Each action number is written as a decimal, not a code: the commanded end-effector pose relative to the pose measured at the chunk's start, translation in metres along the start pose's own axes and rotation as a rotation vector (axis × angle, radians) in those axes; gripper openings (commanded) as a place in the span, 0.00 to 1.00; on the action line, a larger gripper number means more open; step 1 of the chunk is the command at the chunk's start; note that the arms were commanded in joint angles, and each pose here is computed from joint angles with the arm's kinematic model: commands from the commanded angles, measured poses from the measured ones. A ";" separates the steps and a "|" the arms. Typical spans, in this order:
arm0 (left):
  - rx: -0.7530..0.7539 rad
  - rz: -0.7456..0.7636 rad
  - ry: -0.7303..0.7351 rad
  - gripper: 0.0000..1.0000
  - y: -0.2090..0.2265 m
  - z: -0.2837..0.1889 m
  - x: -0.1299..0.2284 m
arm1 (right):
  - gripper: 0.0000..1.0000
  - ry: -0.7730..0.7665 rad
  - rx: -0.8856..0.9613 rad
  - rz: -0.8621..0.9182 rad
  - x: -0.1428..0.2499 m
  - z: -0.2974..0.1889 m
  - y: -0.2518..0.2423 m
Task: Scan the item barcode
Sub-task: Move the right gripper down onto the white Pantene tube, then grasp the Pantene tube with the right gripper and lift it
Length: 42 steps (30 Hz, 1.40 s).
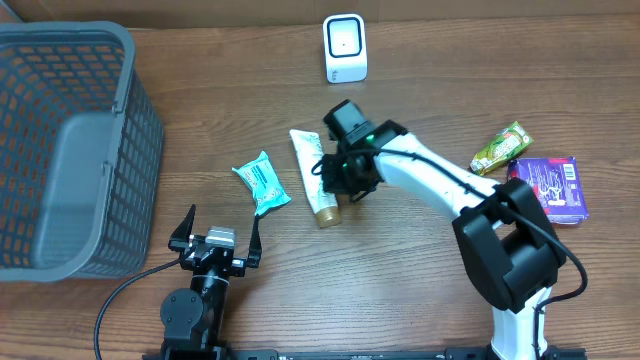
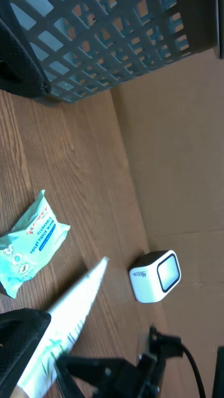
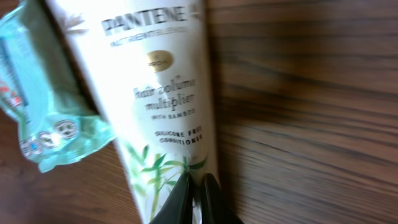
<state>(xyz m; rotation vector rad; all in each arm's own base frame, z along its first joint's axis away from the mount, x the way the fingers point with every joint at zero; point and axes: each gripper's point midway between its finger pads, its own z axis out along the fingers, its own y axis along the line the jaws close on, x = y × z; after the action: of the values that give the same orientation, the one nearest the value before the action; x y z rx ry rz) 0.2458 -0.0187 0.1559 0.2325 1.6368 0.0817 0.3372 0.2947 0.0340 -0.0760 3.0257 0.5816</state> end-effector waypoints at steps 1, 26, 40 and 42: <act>-0.005 -0.004 0.002 1.00 0.001 0.000 0.002 | 0.06 0.016 0.063 0.098 -0.005 -0.001 -0.035; -0.006 -0.004 0.002 1.00 0.001 0.000 0.002 | 1.00 0.079 -0.219 0.051 -0.036 -0.050 -0.059; -0.005 -0.004 0.002 1.00 0.001 0.000 0.002 | 0.67 0.116 -0.324 0.163 -0.017 -0.018 -0.053; -0.006 -0.004 0.002 1.00 0.001 0.000 0.002 | 0.63 0.113 -0.326 0.198 -0.016 -0.012 -0.055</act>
<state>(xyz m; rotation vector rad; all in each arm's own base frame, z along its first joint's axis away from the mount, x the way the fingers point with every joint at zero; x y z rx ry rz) 0.2458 -0.0187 0.1559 0.2325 1.6368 0.0817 0.3632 0.2385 0.0368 0.0674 2.9994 1.0899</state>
